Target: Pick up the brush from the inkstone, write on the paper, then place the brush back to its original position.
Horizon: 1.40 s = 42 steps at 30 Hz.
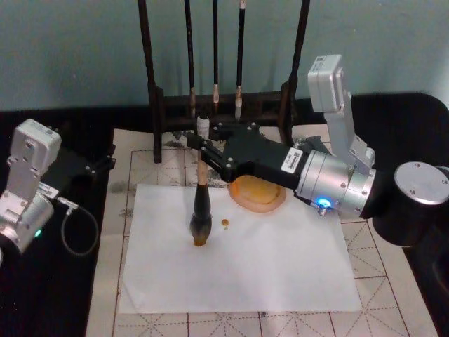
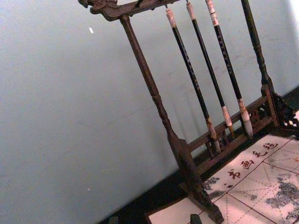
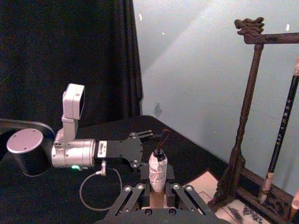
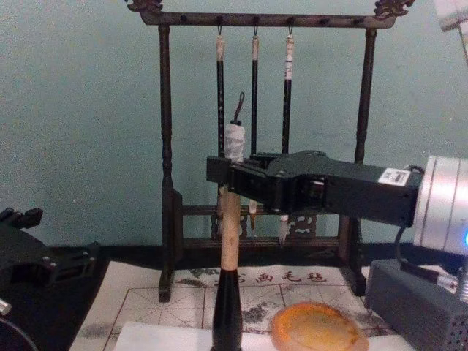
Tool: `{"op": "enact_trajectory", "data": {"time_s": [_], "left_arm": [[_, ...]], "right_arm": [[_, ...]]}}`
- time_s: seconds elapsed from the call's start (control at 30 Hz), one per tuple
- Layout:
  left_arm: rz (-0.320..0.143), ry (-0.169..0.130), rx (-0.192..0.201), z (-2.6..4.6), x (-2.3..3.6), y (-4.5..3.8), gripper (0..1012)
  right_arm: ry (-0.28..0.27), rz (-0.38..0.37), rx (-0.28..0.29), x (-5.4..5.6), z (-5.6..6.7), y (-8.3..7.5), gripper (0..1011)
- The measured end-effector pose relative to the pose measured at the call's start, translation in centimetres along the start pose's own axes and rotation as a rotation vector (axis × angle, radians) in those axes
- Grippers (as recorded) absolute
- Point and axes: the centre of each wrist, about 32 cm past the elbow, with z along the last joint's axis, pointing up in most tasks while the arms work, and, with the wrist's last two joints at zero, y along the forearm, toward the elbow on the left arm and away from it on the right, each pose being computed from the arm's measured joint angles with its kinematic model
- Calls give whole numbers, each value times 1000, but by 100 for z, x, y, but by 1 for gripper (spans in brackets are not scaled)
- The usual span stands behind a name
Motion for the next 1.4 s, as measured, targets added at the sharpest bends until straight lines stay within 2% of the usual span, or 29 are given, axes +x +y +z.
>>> {"op": "enact_trajectory", "data": {"time_s": [0.7,1.4], "left_arm": [[0,0,0,0,0,0,1001],[0,0,0,0,0,0,1001]], "right_arm": [[-6,-36,-3,56,9,-76,207],[-28,-104,-7,151,47,-227,207]]}}
